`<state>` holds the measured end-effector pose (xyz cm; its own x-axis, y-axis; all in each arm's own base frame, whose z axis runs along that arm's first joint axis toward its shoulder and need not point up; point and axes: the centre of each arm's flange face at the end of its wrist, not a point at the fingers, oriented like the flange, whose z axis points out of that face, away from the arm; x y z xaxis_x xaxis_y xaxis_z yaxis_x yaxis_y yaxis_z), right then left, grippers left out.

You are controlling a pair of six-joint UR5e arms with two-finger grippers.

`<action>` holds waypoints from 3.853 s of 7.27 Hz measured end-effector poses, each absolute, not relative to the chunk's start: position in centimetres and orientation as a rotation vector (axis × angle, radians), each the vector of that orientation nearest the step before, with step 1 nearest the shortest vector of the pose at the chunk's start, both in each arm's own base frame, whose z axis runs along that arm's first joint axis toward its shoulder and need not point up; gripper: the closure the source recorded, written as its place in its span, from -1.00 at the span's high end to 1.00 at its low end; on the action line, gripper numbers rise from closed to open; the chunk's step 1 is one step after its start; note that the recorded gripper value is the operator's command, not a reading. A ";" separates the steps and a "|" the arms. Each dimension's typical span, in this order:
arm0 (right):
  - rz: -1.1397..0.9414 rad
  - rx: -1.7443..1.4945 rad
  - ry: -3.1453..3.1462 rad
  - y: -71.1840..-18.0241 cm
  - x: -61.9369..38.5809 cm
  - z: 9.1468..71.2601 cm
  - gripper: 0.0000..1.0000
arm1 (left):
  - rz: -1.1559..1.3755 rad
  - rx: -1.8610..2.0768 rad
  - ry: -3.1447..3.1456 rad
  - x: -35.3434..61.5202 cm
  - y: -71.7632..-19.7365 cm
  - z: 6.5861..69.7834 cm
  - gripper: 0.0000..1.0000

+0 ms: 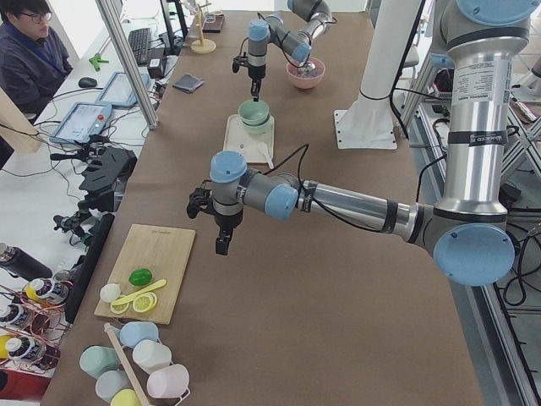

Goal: Stack green bowls together

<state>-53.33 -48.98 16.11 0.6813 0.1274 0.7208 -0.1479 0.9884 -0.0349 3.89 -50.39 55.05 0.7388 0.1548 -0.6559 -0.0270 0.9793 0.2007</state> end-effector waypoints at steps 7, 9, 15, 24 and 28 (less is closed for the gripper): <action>0.138 0.016 -0.790 -48.3 -54.2 17.6 -1.00 | 0.101 0.186 0.734 3.9 -50.4 54.9 0.96; 0.130 0.014 -0.789 -47.8 -54.6 17.7 -1.00 | 0.101 0.187 0.733 3.9 -50.4 54.9 0.96; 0.124 0.046 -0.853 -47.8 -54.6 18.4 -1.00 | 0.103 0.187 0.733 4.0 -50.4 54.9 0.96; 0.134 -0.028 -0.911 -50.5 -50.9 17.8 1.00 | 0.100 0.172 0.732 3.9 -50.2 55.6 0.96; 0.183 -0.002 -0.869 -57.4 -40.3 24.8 1.00 | 0.088 0.130 0.726 3.9 -50.1 57.4 0.96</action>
<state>-40.35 -57.38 24.77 0.6308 0.1604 0.7592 -0.1591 0.9843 -0.0758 3.89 -50.09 57.37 0.7446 0.1256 -0.6556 -0.0351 0.9882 0.1494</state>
